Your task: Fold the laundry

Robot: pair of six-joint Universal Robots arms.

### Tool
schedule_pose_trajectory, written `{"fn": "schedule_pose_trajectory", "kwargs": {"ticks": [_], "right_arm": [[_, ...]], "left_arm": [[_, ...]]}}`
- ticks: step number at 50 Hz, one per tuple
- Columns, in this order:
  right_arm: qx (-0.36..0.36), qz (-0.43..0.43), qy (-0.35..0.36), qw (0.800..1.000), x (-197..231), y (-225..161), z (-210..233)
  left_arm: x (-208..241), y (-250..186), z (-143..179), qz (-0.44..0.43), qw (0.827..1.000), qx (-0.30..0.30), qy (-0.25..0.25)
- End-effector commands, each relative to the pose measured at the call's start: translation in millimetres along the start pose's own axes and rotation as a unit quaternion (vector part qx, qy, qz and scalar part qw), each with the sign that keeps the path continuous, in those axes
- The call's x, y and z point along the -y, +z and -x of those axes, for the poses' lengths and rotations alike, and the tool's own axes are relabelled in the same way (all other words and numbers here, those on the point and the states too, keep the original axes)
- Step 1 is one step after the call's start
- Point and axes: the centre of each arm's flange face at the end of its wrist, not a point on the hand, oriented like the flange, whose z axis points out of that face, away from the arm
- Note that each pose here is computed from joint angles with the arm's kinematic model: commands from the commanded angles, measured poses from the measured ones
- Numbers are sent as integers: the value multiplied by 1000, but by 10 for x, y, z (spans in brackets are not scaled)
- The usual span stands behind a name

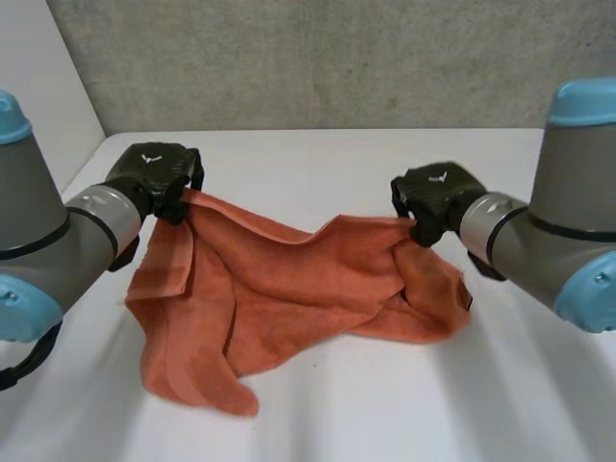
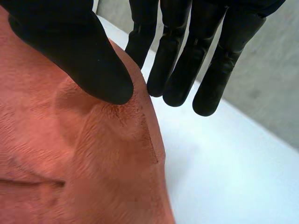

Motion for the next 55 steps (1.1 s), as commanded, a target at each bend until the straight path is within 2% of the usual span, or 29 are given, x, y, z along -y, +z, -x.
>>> {"fn": "schedule_pose_trajectory", "kwargs": {"ticks": [1, 7, 12, 21, 27, 37, 46, 49, 51, 52, 54, 55], "right_arm": [[29, 14, 64, 997, -124, 60, 37], [4, 8, 90, 996, -121, 90, -317], [2, -7, 96, 995, -92, 155, -515], [45, 18, 105, 993, -337, 474, -708], [104, 40, 124, 986, -500, 633, -626], [122, 59, 157, 978, -714, 795, -550], [141, 57, 198, 968, -709, 857, -429], [169, 52, 207, 962, -697, 892, -336], [216, 57, 220, 950, -728, 895, -162], [216, 57, 220, 950, -729, 895, -161], [270, 67, 229, 933, -730, 828, 15], [270, 67, 229, 933, -730, 827, 15]], "left_arm": [[-39, 0, -4, 6, 1000, -1, 0], [-43, -114, -50, 10, 1000, -6, 1], [83, -389, -73, -8, 1000, -6, 4], [271, -767, -96, -45, 999, -3, 9], [464, -1048, -101, -87, 996, 4, 15], [662, -1346, -129, -136, 990, 8, 21], [882, -1657, -301, -192, 981, -21, 29], [939, -1714, -335, -205, 978, -28, 30], [951, -1719, -340, -207, 977, -29, 30], [974, -1723, -335, -211, 977, -28, 30], [992, -1719, -332, -213, 976, -28, 31], [992, -1702, -328, -212, 976, -27, 31]]}}
